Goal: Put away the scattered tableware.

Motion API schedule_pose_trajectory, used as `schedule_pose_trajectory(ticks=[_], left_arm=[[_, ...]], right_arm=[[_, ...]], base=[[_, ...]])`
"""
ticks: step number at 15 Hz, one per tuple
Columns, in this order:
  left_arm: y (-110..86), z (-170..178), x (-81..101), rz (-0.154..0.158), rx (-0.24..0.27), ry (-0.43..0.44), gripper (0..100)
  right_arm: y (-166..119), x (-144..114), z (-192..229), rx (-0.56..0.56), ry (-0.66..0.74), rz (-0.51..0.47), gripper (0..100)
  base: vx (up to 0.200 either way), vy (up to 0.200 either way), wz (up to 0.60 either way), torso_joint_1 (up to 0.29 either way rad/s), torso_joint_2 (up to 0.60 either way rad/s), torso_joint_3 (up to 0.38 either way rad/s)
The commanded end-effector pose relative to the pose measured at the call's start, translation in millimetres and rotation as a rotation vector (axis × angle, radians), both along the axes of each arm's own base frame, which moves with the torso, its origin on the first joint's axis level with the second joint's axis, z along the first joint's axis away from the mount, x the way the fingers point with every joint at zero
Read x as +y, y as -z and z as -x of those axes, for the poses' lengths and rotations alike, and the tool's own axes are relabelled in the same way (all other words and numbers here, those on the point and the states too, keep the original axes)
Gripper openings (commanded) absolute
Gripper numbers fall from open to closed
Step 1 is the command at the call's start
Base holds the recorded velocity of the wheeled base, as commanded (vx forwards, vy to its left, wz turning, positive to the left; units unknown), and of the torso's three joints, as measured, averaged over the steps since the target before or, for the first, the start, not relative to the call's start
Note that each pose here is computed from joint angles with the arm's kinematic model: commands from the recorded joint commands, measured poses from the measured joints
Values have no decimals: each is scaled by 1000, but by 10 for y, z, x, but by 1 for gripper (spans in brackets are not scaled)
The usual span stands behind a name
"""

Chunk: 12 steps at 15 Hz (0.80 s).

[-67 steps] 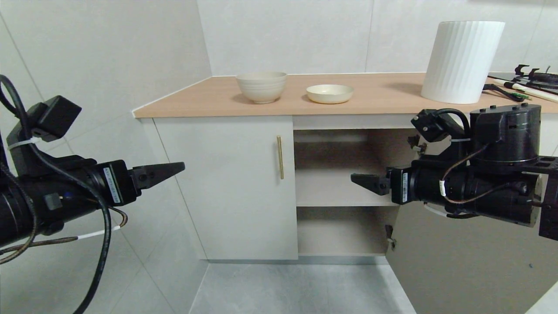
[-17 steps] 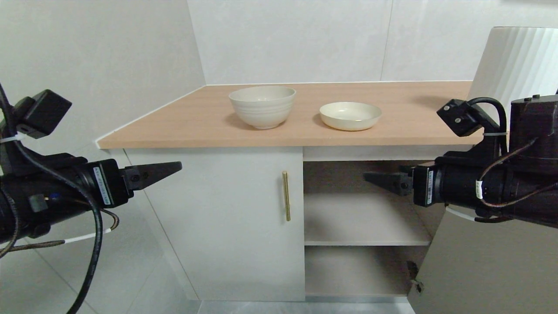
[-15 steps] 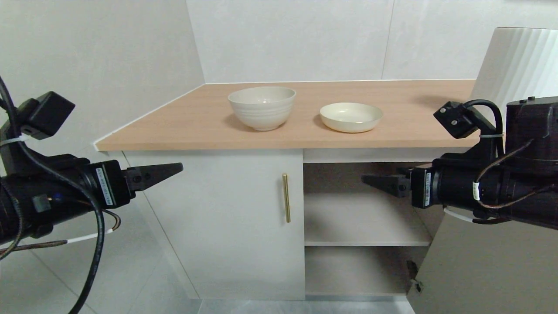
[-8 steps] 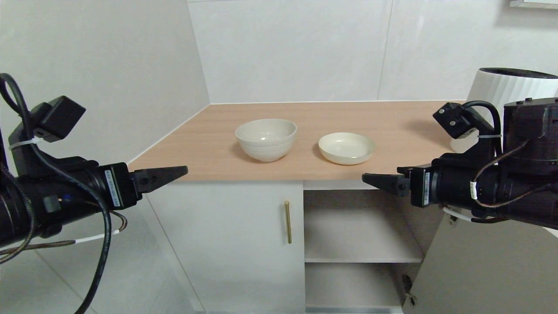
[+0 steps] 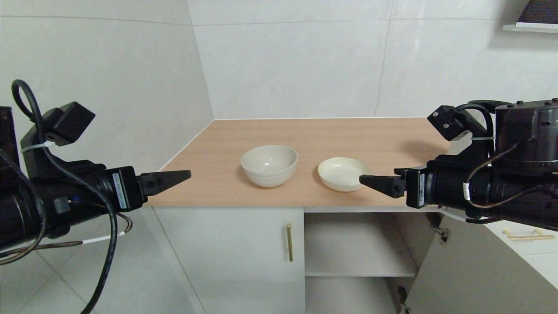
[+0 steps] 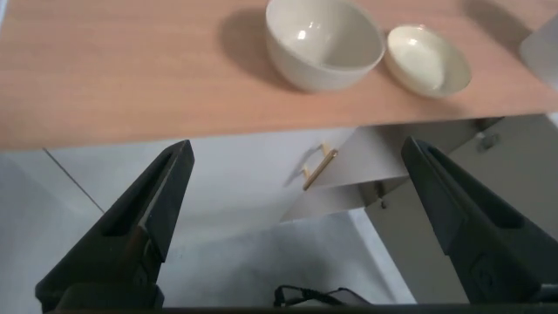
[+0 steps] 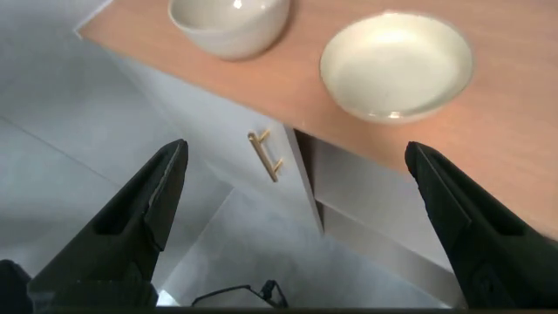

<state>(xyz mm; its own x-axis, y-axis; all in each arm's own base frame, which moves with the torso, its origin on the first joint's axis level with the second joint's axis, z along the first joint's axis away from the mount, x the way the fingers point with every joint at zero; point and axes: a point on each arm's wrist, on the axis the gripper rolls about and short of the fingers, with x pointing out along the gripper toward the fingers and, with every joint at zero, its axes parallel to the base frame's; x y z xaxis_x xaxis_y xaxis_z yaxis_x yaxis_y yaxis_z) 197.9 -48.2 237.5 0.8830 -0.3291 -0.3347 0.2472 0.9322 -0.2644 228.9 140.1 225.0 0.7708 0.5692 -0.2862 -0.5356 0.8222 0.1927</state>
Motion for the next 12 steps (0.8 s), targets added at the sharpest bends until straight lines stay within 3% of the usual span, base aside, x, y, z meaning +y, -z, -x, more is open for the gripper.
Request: schedule_pose_trajectory(ticks=[1,4,8,10,12], left_arm=[[33,-36,-8,-3,15,0,100],[27,-163,-48,-4,22,5,100],[-17,-643,-210,-24,35,-15,100],[-10,-996,-290,-92,68,-146,100],[70,-1184,-416,-134,103,-189,100]], right_arm=[[23,10,-17,7,0,3,100],[55,21,-92,-14,5,14,100],[87,63,-479,-73,46,42,100],[49,51,-749,7,125,41,100],[102,90,-902,73,272,43,100]], base=[[0,0,0,222,-515,-286],[0,0,0,201,-452,-245],[0,0,0,42,-86,-46],[0,0,0,0,0,0],[0,0,0,0,0,0]])
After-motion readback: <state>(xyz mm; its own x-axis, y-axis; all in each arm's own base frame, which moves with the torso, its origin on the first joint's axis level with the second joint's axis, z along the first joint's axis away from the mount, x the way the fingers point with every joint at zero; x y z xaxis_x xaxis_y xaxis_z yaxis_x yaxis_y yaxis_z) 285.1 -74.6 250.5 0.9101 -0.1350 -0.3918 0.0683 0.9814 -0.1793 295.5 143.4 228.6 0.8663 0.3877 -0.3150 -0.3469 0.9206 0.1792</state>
